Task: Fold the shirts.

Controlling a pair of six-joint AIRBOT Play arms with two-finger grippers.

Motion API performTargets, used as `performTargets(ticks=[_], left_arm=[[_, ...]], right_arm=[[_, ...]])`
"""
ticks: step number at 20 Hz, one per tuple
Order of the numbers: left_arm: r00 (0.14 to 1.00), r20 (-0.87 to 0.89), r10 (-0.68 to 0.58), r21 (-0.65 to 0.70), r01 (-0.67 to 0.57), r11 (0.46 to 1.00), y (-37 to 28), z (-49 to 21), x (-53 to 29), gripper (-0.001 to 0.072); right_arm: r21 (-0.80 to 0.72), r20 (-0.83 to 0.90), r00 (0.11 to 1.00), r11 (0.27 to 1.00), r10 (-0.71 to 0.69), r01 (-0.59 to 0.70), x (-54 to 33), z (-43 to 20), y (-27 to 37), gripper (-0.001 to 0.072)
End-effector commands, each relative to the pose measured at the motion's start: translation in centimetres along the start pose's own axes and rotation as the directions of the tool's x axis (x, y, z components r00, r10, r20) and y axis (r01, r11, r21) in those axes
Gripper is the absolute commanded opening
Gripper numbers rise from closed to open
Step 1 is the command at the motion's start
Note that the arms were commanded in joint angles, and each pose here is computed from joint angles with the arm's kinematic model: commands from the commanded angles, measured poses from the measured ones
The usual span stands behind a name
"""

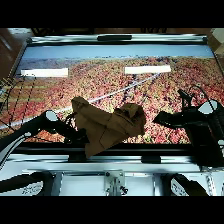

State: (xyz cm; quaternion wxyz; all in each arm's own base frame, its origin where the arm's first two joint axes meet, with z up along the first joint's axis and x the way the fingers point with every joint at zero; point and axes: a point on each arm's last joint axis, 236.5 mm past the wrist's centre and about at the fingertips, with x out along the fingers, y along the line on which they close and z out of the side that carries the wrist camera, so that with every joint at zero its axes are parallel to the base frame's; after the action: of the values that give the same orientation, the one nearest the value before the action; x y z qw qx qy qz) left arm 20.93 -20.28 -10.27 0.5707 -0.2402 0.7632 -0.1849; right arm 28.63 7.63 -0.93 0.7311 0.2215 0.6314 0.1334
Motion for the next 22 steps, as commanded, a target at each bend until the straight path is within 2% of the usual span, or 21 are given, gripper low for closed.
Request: performTargets(ticks=[1, 2, 3, 5, 9, 13, 14, 15, 17, 19, 21, 22], left_arm=[[0.997, 0.078, -0.031, -0.018, 0.033, 0.999, -0.8, 2.0, 0.0, 0.0205], [0.996, 0.084, -0.033, -0.009, 0.034, 0.999, -1.0, 2.2, -0.1, 0.0149], [0.996, 0.086, -0.037, 0.023, 0.035, 0.999, -1.3, 2.4, -0.4, 0.0049], [0.994, 0.097, -0.044, 0.057, 0.038, 0.998, -1.9, 2.9, -0.9, 0.0037], [0.992, 0.116, -0.051, 0.078, 0.042, 0.996, -2.6, 3.4, -1.4, 0.0037], [0.990, 0.127, -0.057, 0.087, 0.046, 0.995, -3.0, 3.4, -1.8, 0.0036], [0.989, 0.136, -0.060, 0.094, 0.047, 0.994, -3.2, 3.5, -2.1, 0.0036], [0.987, 0.148, -0.065, 0.104, 0.049, 0.993, -3.4, 3.5, -2.5, 0.0036], [0.976, 0.200, -0.084, 0.150, 0.055, 0.987, -4.5, 3.8, -4.3, 0.0035], [0.941, 0.314, -0.126, 0.269, 0.039, 0.962, -7.3, 4.8, -8.6, 0.0034], [0.845, 0.497, -0.196, 0.411, -0.030, 0.911, -11.8, 5.8, -16.9, 0.0034], [0.754, 0.601, -0.266, 0.499, -0.094, 0.861, -15.0, 5.4, -23.0, 0.0034]], right_arm=[[0.031, -0.028, 0.993, 0.993, 0.115, -0.114, 1.2, 0.3, 1.9, 0.0578], [0.045, -0.020, 0.989, 0.988, 0.147, -0.146, 1.5, 0.7, 2.5, 0.0578], [0.044, -0.011, 0.983, 0.982, 0.185, -0.185, 1.6, 1.1, 3.2, 0.0578], [0.047, 0.015, 0.973, 0.972, 0.229, -0.230, 1.9, 1.9, 4.0, 0.0578], [0.079, 0.058, 0.979, 0.977, 0.196, -0.200, 3.4, 3.5, 3.1, 0.0578], [0.056, 0.022, 0.987, 0.986, 0.159, -0.160, 7.6, 3.2, 4.5, 0.0565], [0.070, 0.029, 0.989, 0.987, 0.142, -0.144, 8.4, 3.4, 4.5, 0.0396], [0.079, 0.043, 0.990, 0.988, 0.132, -0.135, 8.8, 3.7, 4.6, 0.0069], [0.025, 0.067, 0.988, 0.989, 0.142, -0.144, 8.0, 4.5, 5.4, 0.0064], [-0.120, 0.112, 0.978, 0.979, 0.177, -0.164, 4.7, 6.1, 7.6, 0.0064], [-0.314, 0.234, 0.943, 0.937, 0.235, -0.155, -2.0, 8.7, 11.2, 0.0064], [-0.409, 0.339, 0.901, 0.905, 0.269, -0.117, -6.9, 10.2, 13.4, 0.0064]])
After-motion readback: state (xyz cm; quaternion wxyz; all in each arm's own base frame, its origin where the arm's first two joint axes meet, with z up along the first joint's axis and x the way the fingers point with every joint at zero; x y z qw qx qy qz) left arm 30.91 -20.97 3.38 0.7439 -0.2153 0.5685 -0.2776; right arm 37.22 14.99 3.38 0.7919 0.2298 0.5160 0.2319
